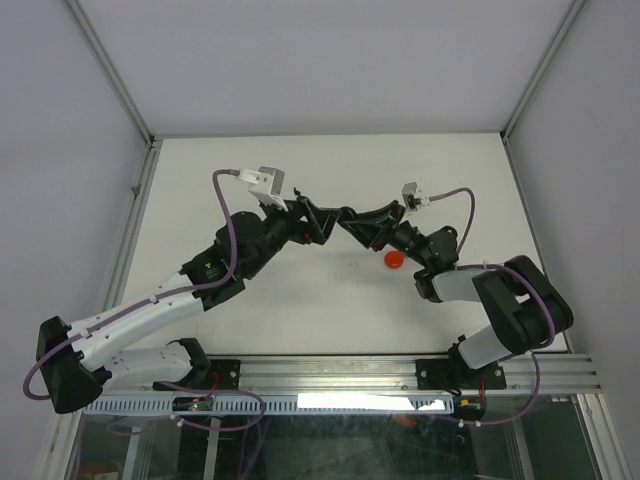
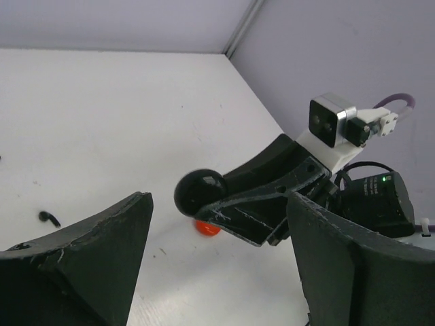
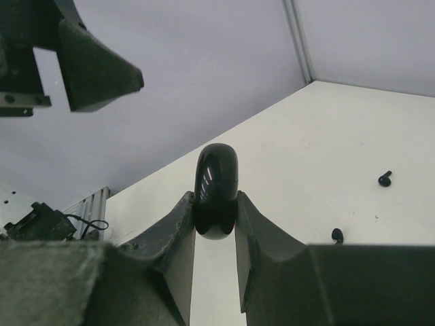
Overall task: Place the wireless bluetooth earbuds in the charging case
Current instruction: Pick up the charging case at the center of the board, then open the charging case, then pick up the earbud from the center of the board.
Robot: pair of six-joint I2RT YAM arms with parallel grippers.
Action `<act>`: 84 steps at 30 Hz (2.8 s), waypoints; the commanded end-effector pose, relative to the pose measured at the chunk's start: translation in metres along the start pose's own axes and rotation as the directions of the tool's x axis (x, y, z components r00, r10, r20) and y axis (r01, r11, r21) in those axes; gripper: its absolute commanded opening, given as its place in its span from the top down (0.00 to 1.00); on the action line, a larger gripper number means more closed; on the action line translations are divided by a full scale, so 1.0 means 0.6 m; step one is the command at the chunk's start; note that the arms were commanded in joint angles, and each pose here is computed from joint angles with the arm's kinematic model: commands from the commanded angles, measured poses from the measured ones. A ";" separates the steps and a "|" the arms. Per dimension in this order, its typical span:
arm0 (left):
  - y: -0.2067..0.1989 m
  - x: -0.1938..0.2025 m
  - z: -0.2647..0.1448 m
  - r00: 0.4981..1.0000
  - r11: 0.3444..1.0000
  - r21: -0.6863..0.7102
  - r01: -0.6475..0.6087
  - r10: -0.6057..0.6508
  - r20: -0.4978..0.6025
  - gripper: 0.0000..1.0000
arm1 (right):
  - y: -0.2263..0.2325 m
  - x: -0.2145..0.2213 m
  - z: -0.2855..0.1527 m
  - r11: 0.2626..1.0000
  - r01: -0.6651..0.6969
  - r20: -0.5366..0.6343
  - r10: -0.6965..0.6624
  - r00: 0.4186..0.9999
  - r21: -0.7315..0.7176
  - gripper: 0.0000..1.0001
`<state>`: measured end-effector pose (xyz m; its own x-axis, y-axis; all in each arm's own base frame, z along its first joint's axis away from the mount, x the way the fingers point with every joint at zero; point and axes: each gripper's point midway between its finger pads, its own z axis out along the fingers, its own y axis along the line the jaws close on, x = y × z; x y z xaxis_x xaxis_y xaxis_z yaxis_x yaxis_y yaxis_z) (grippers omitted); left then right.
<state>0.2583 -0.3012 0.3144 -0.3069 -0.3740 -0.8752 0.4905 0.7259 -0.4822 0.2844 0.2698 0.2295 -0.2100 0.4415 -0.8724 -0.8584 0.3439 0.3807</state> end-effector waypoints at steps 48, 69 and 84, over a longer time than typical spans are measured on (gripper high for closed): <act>-0.023 -0.027 0.004 0.996 0.865 0.499 0.058 -0.013 -0.093 0.30 | 0.213 -0.110 -0.037 0.841 0.179 0.049 -0.180 0.982 -0.510 1.00; 0.172 0.041 0.069 0.971 0.995 -0.101 0.007 -0.031 -0.238 0.23 | 0.068 -0.055 -0.056 0.920 0.376 -0.082 -0.386 0.919 -0.111 1.00; 0.335 0.162 0.171 0.872 0.881 -0.425 -0.205 -0.033 -0.488 0.29 | 0.051 -0.046 -0.079 0.914 0.405 -0.112 -0.406 0.907 -0.030 1.00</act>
<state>0.3887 -0.2611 0.1274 -0.6964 -0.1060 -0.7098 0.1859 0.9286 -0.3211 0.2384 0.2349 0.2387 0.0378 0.1644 -0.9857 -0.9025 0.4291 0.0369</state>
